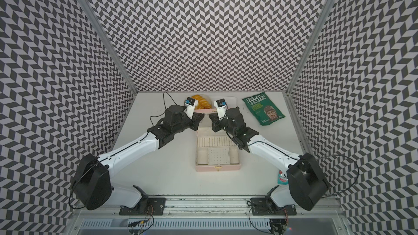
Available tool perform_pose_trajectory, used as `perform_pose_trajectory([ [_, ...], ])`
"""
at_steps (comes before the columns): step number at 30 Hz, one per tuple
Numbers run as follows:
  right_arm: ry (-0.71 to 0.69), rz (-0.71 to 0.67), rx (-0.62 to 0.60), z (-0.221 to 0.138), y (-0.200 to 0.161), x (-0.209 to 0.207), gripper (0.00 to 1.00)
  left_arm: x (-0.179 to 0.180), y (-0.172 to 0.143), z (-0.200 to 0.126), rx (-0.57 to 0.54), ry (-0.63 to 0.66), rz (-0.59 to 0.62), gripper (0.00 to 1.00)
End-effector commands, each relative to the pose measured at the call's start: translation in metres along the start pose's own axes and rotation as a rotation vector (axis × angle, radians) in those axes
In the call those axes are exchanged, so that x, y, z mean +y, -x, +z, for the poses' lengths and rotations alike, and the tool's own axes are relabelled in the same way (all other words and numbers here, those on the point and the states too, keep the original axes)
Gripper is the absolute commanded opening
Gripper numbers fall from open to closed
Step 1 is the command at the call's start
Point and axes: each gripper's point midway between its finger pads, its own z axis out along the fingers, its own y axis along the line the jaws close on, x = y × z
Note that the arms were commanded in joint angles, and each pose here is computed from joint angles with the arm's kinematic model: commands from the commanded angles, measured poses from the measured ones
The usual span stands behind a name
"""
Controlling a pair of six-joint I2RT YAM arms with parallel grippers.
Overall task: Put jewelry chain into jewelry box
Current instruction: Hang the necklace on the jewelry box clasp.
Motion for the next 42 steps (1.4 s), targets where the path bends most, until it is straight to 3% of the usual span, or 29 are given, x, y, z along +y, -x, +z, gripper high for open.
perform_pose_trajectory([
  [1,0.0,0.006,-0.087,0.001,0.028,0.0,0.0,-0.002,0.019,0.001,-0.049,-0.018,-0.003,0.0],
  [42,-0.032,0.08,-0.066,0.014,0.021,-0.011,0.0,0.009,0.011,0.006,-0.019,-0.014,-0.097,0.0],
])
